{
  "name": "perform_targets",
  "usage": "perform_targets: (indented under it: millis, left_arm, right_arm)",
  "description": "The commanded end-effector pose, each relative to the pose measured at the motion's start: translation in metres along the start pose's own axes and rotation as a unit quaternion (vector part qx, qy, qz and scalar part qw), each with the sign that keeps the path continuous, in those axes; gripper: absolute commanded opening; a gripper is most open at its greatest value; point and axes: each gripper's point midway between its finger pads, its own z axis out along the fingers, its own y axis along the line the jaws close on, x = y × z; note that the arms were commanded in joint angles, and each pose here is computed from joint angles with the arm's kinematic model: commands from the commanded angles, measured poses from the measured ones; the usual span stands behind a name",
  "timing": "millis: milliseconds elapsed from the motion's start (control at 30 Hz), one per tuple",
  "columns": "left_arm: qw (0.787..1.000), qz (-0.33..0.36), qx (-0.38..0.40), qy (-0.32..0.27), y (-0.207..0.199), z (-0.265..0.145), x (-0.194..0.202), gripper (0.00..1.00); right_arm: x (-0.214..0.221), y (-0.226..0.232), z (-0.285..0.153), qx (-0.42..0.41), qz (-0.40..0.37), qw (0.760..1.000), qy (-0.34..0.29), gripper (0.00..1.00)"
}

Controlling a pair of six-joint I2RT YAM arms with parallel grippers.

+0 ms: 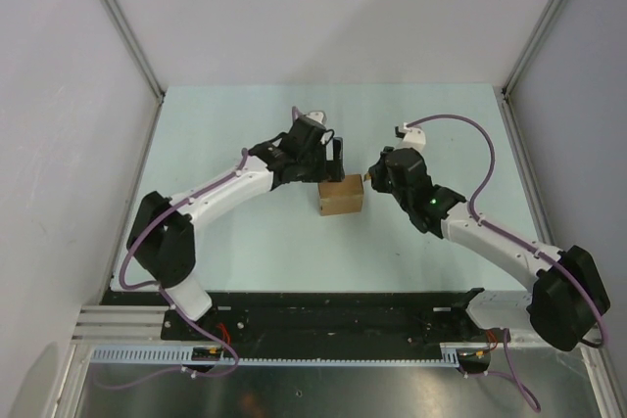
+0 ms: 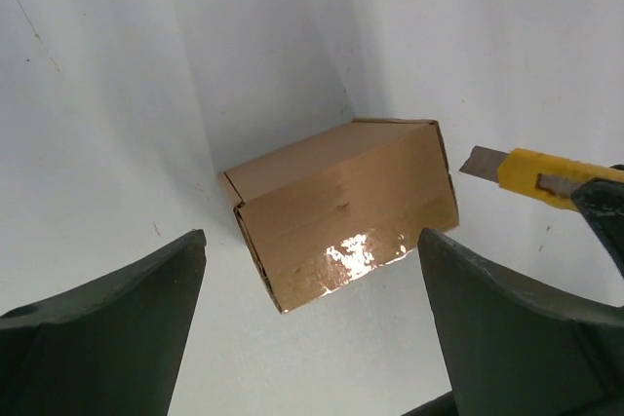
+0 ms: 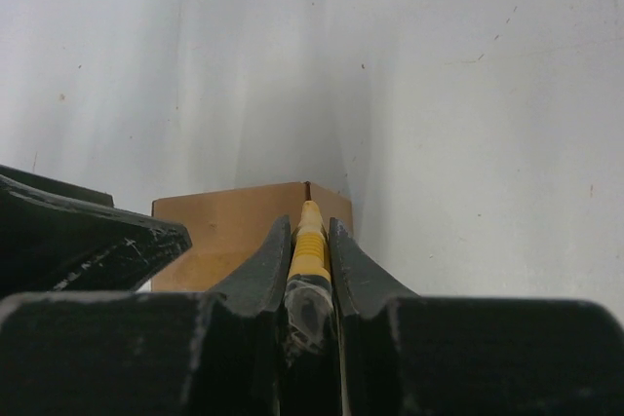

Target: Unpack the express box

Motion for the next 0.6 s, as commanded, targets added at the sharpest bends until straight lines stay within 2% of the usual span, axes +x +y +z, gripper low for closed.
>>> perform_targets:
  millis: [0, 233, 567]
  left_arm:
    - [1.0, -0.011, -0.013, 0.012, 0.0, 0.006, 0.002, 0.95]
    - [0.999, -0.019, -0.004, 0.047, -0.002, 0.02, 0.019, 0.95]
    - [0.992, -0.061, -0.001, 0.115, 0.023, 0.035, 0.05, 0.93]
  right_arm:
    - [-0.025, 0.015, 0.003, -0.025, 0.01, 0.999, -0.03, 0.0]
    - [-0.024, 0.019, 0.004, -0.034, 0.004, 0.999, -0.027, 0.0]
    - [-0.016, 0.01, 0.014, -0.013, -0.016, 1.0, -0.02, 0.0]
